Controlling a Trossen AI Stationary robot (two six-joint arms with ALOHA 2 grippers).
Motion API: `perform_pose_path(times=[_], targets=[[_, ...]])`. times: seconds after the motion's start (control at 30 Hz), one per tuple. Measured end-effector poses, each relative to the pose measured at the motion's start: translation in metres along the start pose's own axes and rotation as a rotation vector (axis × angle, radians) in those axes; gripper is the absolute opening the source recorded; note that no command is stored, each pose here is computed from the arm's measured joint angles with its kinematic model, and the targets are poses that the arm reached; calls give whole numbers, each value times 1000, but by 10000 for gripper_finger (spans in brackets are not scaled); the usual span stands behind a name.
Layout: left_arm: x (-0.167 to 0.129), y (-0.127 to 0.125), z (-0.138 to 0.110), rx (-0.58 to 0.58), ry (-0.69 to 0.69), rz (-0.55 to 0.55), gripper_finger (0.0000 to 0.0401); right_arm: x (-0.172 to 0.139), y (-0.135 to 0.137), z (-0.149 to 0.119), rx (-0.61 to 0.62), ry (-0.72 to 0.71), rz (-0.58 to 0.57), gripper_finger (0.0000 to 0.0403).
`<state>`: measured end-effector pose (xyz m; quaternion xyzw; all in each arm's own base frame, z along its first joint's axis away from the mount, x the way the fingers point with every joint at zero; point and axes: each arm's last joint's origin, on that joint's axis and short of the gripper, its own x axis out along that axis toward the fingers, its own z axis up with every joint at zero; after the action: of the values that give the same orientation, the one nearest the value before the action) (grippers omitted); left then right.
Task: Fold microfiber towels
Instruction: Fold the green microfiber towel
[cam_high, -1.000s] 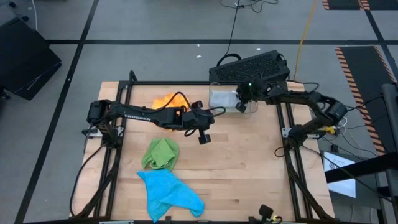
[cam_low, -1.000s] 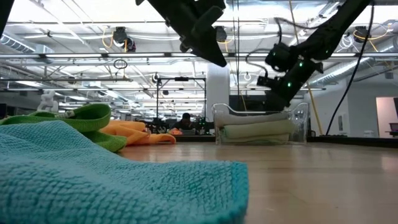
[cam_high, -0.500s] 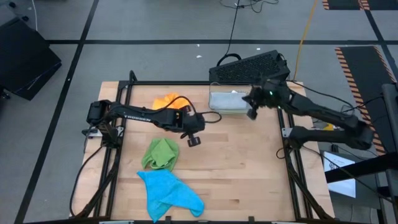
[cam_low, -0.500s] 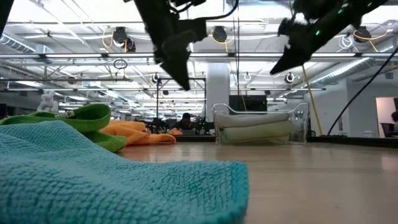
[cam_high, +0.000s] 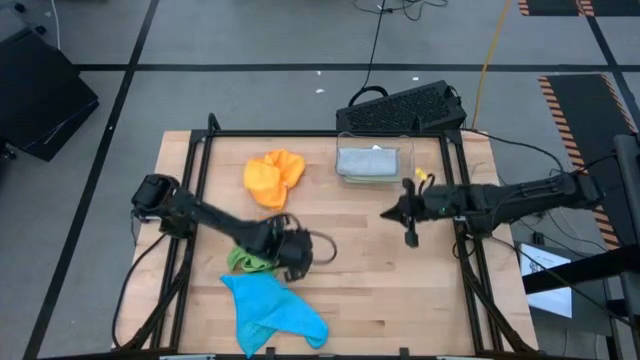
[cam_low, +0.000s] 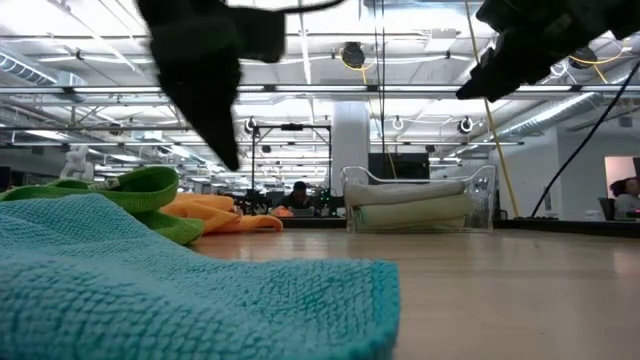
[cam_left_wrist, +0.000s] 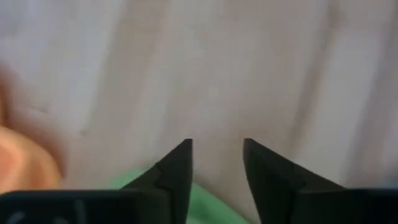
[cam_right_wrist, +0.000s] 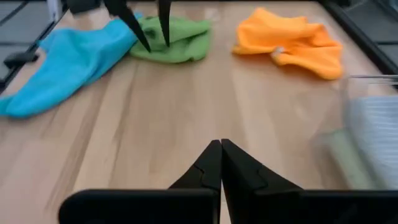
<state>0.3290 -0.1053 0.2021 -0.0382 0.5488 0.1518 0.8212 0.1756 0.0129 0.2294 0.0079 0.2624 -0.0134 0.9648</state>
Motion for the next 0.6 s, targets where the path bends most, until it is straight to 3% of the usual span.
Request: perform_pose_path(times=[0.1, 0.23, 0.4, 0.6], targets=[[-8, -16, -18, 14, 33, 27, 174, 10, 12, -11, -32, -13, 36, 0], [-18, -25, -42, -24, 78, 141, 196, 21, 24, -23, -79, -17, 77, 0], [-29, -30, -64, -92, 96, 256, 200, 31, 33, -32, -133, -57, 118, 0], [-23, -30, -80, -177, 105, 289, 200, 41, 37, -35, -150, -79, 126, 0]])
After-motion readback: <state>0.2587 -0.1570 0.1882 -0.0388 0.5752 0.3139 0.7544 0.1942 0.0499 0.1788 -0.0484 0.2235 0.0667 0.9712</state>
